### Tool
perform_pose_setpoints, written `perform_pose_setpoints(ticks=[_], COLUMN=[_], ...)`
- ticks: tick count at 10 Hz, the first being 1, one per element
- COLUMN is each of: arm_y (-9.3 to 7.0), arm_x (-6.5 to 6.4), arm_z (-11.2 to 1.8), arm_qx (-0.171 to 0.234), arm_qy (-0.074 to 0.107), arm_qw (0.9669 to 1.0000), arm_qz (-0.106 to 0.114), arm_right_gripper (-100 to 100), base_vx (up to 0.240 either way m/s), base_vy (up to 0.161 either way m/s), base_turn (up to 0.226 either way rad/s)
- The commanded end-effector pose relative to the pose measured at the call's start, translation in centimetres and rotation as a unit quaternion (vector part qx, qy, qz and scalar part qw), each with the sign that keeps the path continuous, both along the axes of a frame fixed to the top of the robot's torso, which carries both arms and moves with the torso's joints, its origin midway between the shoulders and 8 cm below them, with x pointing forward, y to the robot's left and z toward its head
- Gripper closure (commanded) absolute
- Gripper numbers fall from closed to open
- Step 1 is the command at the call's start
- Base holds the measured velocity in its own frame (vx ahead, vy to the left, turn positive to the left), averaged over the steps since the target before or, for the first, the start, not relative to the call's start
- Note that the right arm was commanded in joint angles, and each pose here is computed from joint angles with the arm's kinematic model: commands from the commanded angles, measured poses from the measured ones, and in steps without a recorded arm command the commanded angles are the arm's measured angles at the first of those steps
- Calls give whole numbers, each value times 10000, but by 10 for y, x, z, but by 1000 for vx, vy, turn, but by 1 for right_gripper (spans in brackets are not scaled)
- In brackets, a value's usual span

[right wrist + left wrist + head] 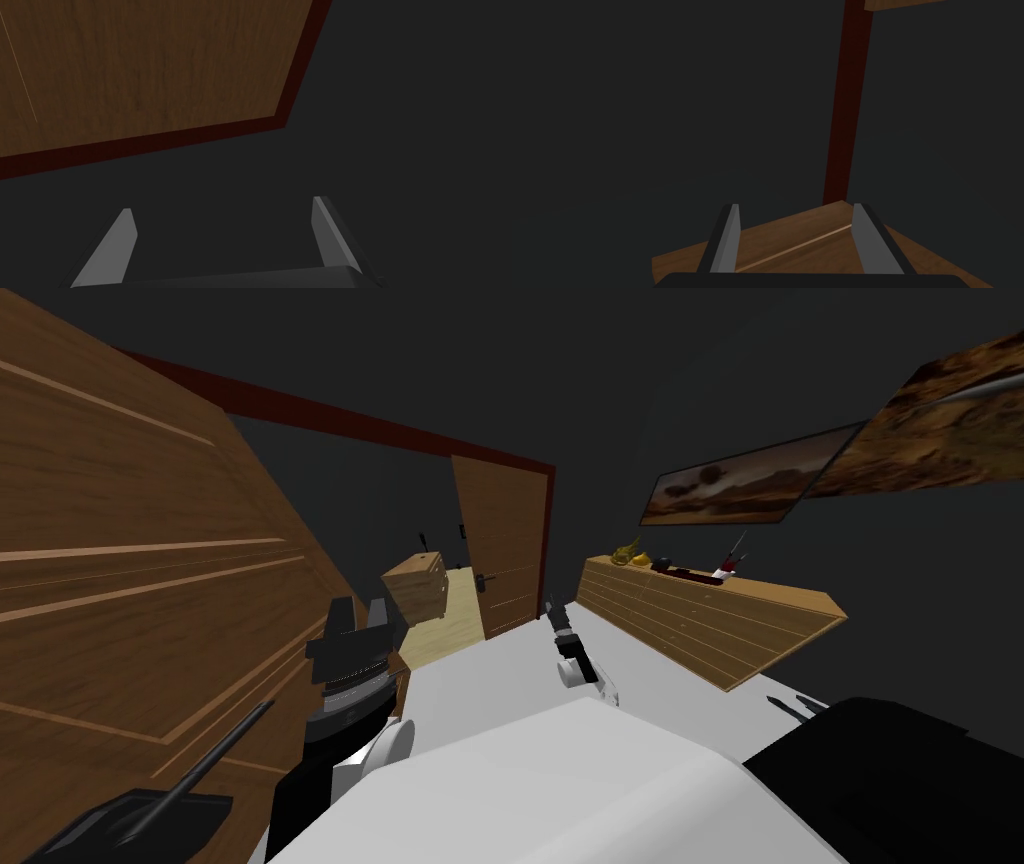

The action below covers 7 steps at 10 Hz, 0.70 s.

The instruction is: Pull the door open

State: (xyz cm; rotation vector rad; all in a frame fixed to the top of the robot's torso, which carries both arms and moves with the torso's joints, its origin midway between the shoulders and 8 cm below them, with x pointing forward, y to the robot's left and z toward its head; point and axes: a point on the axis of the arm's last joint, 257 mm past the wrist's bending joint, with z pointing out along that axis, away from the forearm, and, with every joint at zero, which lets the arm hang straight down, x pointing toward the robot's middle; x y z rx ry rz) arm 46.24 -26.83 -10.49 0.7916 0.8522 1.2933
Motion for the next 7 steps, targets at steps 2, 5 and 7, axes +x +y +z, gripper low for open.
perform_pose_setpoints(ticks=[2,5,7], arm_y=[0,-1,-1], arm_x=[15,30,43], arm_z=[-15,-33,-47], arm_qx=[14,34,53], arm_qy=[149,331,479], arm_qw=[9999,9994,9988], arm_qz=[44,78,113], arm_right_gripper=[-100,-100,-100], base_vx=[69,94,76], base_vy=[29,35,30], base_turn=[55,52,59])
